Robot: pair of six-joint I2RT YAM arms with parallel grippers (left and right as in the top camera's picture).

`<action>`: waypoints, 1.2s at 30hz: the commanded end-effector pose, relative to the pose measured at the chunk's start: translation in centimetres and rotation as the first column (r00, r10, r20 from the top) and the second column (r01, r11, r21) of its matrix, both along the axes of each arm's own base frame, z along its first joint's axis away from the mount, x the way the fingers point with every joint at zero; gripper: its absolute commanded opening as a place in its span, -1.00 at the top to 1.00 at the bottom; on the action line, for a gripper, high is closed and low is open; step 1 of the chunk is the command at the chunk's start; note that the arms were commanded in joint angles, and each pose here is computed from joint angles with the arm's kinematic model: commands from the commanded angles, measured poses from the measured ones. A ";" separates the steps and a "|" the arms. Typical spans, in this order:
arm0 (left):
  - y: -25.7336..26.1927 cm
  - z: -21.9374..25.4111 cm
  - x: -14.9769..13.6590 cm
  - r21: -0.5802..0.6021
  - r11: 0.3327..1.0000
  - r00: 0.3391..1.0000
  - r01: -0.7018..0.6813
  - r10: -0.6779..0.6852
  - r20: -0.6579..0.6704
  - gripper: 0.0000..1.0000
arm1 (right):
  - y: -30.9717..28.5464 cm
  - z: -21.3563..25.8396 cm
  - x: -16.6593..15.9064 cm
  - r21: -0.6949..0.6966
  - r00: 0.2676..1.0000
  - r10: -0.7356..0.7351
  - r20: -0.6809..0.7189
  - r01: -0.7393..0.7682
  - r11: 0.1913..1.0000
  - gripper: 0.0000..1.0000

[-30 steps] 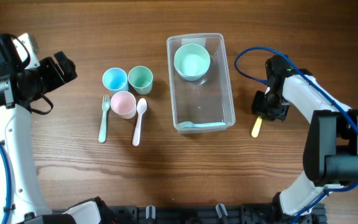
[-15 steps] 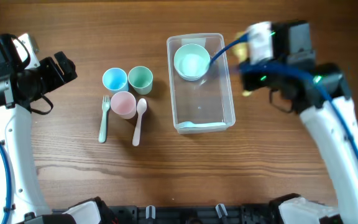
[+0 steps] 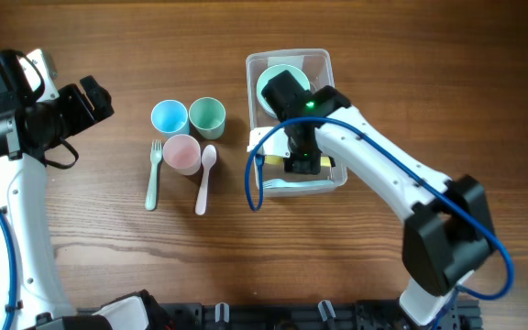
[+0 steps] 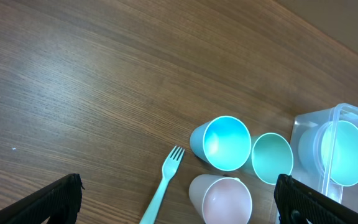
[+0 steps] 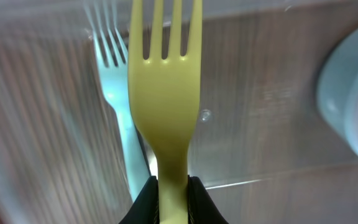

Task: Pack container
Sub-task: 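Place the yellow fork in the container and withdraw right arm, then move the left gripper to the pink cup and grasp it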

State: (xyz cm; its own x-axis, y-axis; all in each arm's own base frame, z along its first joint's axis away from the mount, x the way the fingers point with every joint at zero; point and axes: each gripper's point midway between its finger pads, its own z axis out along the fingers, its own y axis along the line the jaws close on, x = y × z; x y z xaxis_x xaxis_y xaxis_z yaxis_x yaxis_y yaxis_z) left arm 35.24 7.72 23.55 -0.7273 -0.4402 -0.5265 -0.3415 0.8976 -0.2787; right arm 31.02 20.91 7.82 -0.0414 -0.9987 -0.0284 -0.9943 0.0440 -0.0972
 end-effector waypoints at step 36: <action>0.2 0.5 0.3 0.015 1.000 1.000 0.015 -0.016 0.015 -0.99 | -29.5 22.1 1.7 0.540 -0.403 -0.888 -0.221 0.708 -0.455 -1.00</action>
